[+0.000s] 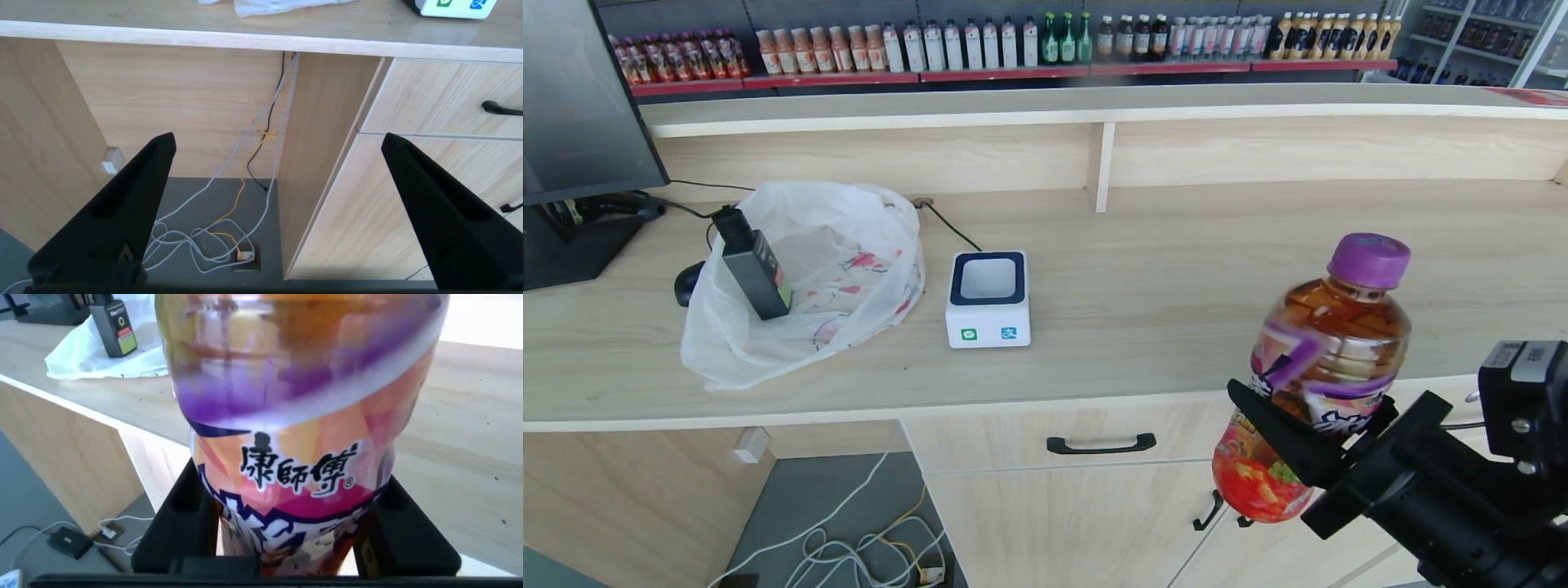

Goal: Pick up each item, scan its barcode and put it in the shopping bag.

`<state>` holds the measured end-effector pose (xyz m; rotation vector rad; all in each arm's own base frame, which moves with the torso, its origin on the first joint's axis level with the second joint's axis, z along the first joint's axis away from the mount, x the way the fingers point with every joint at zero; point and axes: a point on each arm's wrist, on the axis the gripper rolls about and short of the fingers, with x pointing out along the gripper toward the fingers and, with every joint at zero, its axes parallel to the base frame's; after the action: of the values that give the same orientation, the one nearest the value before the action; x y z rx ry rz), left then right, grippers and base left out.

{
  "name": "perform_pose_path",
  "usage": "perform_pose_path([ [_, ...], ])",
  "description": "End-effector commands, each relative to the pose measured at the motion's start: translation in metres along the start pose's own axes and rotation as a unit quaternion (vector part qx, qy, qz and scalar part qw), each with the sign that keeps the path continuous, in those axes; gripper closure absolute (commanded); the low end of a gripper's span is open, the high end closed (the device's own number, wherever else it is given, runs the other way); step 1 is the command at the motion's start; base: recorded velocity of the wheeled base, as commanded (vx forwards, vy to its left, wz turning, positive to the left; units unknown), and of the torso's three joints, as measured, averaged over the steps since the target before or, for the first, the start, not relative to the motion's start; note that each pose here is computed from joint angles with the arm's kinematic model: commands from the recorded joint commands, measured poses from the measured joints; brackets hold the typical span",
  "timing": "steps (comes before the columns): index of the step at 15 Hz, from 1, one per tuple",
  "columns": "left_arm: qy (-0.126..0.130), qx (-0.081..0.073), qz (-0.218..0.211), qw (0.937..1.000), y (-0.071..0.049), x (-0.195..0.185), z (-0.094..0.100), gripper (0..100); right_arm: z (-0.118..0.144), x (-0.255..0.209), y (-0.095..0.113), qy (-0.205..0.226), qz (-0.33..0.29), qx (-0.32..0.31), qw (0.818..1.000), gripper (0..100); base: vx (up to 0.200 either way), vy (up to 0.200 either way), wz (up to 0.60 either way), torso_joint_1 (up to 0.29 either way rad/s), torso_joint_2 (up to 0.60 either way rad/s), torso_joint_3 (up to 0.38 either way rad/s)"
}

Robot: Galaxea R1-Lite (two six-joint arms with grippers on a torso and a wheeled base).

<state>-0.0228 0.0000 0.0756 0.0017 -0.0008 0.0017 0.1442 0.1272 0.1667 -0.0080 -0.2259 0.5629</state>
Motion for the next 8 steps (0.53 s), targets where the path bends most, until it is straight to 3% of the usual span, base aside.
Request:
perform_pose_path([
  [1, 0.0, 0.0, 0.0, 1.0, 0.0, 0.0, 0.0, 0, -0.003, 0.02, -0.022, -0.005, -0.012, 0.0, 1.0, 100, 0.0, 0.0, 0.0, 0.0, 0.0, 0.0],
  [5, 0.0, 0.0, 0.001, 1.0, 0.0, 0.0, 0.0, 0, 0.024, 0.076, -0.063, -0.097, -0.077, 0.004, 0.992, 100, 0.0, 0.0, 0.0, 0.0, 0.0, 0.0],
  [8, 0.0, 0.0, 0.001, 1.0, 0.0, 0.0, 0.0, 0, 0.038, 0.075, -0.081, -0.125, -0.111, -0.008, 0.986, 100, 0.0, 0.0, 0.0, 0.0, 0.0, 0.0],
])
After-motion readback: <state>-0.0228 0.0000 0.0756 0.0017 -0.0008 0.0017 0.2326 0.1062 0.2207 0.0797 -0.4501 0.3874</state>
